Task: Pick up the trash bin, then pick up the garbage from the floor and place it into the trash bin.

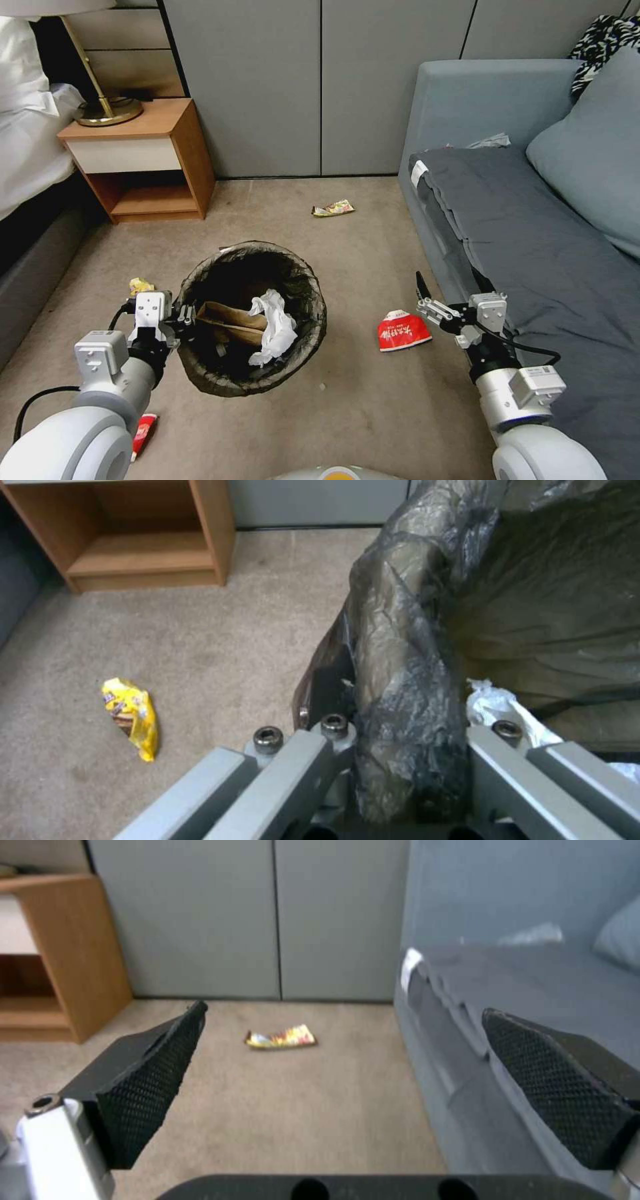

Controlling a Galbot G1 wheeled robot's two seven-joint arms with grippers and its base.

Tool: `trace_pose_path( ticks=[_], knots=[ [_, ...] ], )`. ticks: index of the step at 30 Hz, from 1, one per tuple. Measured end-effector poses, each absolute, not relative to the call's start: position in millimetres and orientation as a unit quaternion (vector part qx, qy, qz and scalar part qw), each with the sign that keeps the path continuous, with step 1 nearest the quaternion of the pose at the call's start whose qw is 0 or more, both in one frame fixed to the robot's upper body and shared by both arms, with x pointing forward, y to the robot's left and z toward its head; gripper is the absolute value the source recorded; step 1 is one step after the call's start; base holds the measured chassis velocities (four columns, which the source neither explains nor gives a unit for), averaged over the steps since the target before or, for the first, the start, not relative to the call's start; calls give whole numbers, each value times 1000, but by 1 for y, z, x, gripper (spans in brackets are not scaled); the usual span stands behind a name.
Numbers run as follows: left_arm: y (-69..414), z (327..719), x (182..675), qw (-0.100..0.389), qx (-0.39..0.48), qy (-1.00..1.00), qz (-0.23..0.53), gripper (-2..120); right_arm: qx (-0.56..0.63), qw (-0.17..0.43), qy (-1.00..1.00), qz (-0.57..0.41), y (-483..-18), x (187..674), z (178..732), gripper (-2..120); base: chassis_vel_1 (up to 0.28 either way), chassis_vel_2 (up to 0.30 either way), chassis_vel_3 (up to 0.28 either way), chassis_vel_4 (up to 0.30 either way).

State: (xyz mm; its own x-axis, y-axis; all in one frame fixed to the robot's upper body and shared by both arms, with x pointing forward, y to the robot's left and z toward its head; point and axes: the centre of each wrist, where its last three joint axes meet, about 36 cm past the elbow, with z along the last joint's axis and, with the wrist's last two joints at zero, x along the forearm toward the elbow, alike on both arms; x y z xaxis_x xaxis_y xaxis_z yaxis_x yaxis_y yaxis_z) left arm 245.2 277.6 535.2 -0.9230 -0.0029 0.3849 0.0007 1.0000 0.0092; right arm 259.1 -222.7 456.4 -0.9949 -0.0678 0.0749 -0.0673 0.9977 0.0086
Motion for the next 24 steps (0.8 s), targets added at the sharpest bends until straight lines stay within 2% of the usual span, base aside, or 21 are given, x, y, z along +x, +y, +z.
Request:
trace_pose_path(
  ticks=[7,17,24],
  knots=[
    [278,534,243,201,5,-980,-5,1,19,83,-996,-36,-217,277,437,100,0,0,0,0],
    [279,532,240,205,12,-979,-5,1,-19,228,-962,-149,-193,343,390,100,0,0,0,0],
    [279,532,240,204,14,-979,-8,1,-38,278,-942,-184,-189,382,362,100,0,0,0,0]
  ],
)
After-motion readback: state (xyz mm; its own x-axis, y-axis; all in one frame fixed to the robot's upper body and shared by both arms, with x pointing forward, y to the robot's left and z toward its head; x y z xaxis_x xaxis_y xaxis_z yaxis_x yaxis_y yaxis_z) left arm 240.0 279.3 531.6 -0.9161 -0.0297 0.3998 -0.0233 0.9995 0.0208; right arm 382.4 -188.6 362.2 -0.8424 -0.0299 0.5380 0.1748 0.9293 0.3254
